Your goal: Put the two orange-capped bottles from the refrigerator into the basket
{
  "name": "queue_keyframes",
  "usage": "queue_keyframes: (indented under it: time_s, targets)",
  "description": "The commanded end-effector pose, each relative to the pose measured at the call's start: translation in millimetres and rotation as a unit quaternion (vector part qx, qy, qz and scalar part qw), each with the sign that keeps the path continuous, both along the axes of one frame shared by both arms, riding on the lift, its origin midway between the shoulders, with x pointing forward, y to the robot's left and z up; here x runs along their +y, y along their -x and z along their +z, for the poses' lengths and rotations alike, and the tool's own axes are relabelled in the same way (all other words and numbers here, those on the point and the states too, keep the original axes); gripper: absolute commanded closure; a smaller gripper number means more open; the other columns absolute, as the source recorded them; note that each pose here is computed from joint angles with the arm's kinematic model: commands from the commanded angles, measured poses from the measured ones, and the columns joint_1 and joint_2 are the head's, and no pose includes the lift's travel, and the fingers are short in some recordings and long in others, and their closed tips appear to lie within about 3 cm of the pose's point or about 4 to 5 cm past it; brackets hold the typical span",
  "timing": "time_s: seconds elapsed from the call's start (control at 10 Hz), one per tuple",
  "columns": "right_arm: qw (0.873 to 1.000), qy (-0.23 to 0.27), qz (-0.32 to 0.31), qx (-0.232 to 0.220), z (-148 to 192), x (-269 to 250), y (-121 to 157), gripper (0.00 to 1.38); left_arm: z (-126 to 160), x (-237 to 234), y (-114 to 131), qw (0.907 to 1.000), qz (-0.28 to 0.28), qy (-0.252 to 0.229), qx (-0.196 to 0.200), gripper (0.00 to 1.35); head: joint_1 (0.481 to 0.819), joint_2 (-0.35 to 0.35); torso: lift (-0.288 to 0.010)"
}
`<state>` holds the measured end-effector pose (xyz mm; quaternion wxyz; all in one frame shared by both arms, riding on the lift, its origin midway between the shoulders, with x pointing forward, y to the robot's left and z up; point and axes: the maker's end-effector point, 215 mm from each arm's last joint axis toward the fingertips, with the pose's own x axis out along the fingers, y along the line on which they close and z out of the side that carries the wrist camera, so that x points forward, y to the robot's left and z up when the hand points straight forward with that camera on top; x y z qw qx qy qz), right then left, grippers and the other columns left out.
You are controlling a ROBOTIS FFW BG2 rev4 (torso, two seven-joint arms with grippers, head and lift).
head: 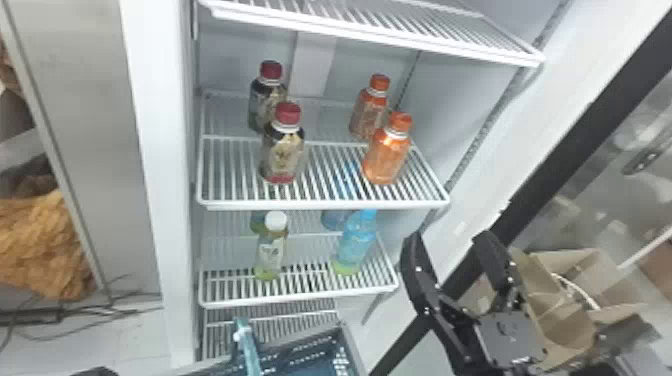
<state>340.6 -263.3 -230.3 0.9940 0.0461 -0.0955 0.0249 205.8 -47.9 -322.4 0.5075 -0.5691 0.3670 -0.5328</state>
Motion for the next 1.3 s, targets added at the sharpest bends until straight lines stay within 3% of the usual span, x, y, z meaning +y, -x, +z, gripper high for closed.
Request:
queue_keyframes:
  time_s: [0.0,0.8,1.2]
  targets:
    - [1.000,0.000,0.000,0.000,-0.3,-0.1,0.1,0.13,0.0,-0.3,0.4,1.0000,-0.001,0.000,0.000,1.21,0.695,-0.350,-0.040]
    - [1.000,-0.004,-0.009,0.003,-7.0,-9.1,-13.8,0.13,1.8,-2.2,0.2,1.0000,-0.005,0.000,-0.004,1.21,0.695,-0.350,-0.040]
    - [1.000,0.013,-0.017,0.004,-29.6,-26.4,-64.8,0.12,1.6,-1.6,-0.4,1.0000,-0.004,0.000,-0.004,1.21,0.695,-0.350,-0.040]
